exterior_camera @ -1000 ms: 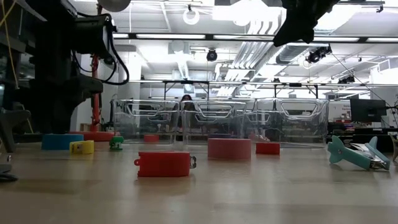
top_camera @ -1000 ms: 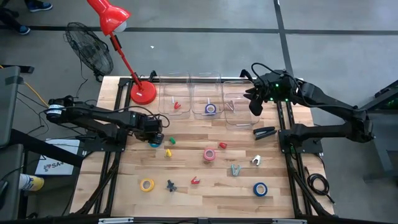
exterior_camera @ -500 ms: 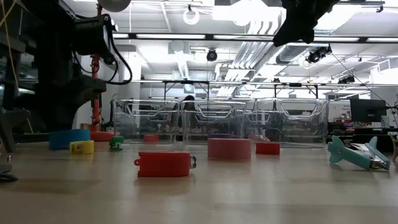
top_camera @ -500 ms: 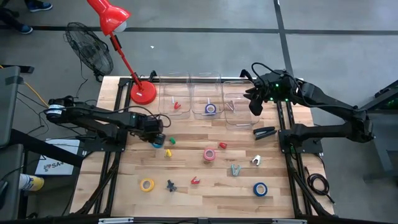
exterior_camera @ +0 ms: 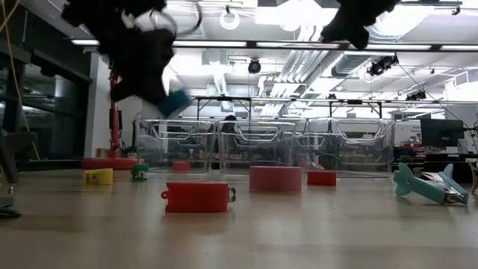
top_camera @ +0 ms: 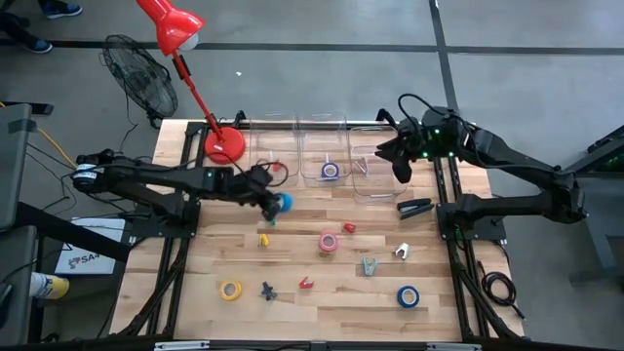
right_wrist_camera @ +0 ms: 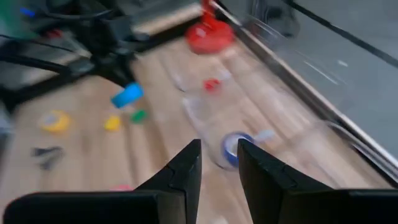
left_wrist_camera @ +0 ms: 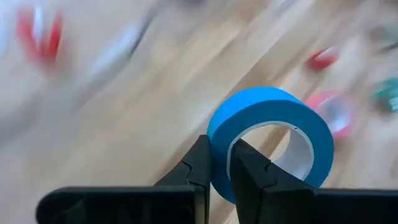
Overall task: Pick and place Stapler, Stapler remover, tape
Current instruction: Put the light blue tape into the middle transparent bin
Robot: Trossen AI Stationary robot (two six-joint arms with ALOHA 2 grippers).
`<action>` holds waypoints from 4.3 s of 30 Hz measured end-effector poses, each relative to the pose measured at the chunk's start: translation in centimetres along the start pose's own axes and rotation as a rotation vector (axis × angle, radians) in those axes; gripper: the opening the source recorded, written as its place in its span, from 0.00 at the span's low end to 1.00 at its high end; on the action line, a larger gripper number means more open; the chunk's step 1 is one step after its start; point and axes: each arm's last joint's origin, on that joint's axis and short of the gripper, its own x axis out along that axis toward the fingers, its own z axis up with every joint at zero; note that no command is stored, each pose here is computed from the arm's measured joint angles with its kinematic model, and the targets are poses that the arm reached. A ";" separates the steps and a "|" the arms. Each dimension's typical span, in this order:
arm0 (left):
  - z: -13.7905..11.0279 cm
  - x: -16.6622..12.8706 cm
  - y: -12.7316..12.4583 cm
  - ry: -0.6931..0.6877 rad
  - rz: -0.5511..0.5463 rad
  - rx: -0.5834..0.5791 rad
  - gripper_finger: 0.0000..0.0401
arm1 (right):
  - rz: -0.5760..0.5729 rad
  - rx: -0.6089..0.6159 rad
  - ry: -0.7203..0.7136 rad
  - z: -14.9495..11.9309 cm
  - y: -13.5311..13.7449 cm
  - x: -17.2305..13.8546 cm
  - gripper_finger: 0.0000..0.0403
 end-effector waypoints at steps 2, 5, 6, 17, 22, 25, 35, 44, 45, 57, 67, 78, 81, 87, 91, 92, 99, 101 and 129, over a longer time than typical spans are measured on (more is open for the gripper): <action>1.7 -0.6 -1.0 -0.115 -0.041 0.085 0.07 | 0.051 -0.005 -0.036 0.4 0.2 0.0 0.23; 3.9 -1.7 -2.4 -0.293 -0.070 0.181 0.07 | 0.104 -0.019 -0.084 0.9 0.4 -0.1 0.23; 4.6 -2.1 -2.7 -0.348 -0.072 0.209 0.07 | 0.115 -0.022 -0.095 1.0 0.5 -0.1 0.23; 8.6 -5.1 -4.8 -0.720 -0.051 0.369 0.08 | 0.206 -0.068 -0.229 2.6 2.1 1.8 0.23; 9.8 -5.6 -5.6 -0.782 -0.048 0.410 0.08 | 0.304 -0.114 -0.284 3.2 3.5 4.4 0.23; 10.3 -5.6 -5.9 -0.784 -0.039 0.439 0.08 | 0.387 -0.144 -0.322 3.6 4.2 5.6 0.23; 11.0 -5.6 -6.7 -0.798 -0.075 0.470 0.08 | 0.440 -0.164 -0.375 3.8 5.0 7.5 0.23; 10.9 -5.2 -6.7 -0.777 -0.082 0.483 0.08 | 0.478 -0.204 -0.380 3.2 6.4 9.6 0.29; 10.9 -5.2 -6.7 -0.779 -0.082 0.482 0.08 | 0.478 -0.201 -0.377 3.2 6.4 9.7 0.31; 10.9 -5.2 -6.7 -0.781 -0.085 0.478 0.08 | 0.499 -0.214 -0.408 3.4 6.7 9.6 0.33; 10.9 -5.2 -6.7 -0.777 -0.090 0.472 0.08 | 0.499 -0.212 -0.397 3.3 6.6 10.0 0.06; 10.8 -5.1 -6.6 -0.772 -0.061 0.459 0.25 | 0.493 -0.184 -0.385 3.4 6.1 10.1 0.06; 10.7 -5.0 -6.5 -0.758 -0.055 0.465 0.30 | 0.490 -0.182 -0.377 3.3 6.0 10.1 0.06; 10.7 -4.9 -6.4 -0.752 -0.023 0.457 0.39 | 0.458 -0.166 -0.345 3.1 5.4 10.3 0.06; 10.3 -4.6 -6.2 -0.701 -0.009 0.459 0.45 | 0.434 -0.156 -0.325 3.1 4.7 10.4 0.06; 10.2 -4.5 -6.1 -0.684 -0.003 0.463 0.45 | 0.427 -0.154 -0.316 3.1 4.5 10.4 0.06; 9.3 -3.8 -5.4 -0.577 0.097 0.471 0.46 | 0.316 -0.124 -0.207 2.3 2.2 10.8 0.06; 9.2 -3.7 -5.3 -0.563 0.109 0.458 0.46 | 0.252 -0.098 -0.163 2.0 1.2 10.9 0.06; 8.0 -3.1 -4.3 -0.435 0.203 0.348 0.46 | -0.120 0.265 0.219 -4.4 -5.5 19.3 0.08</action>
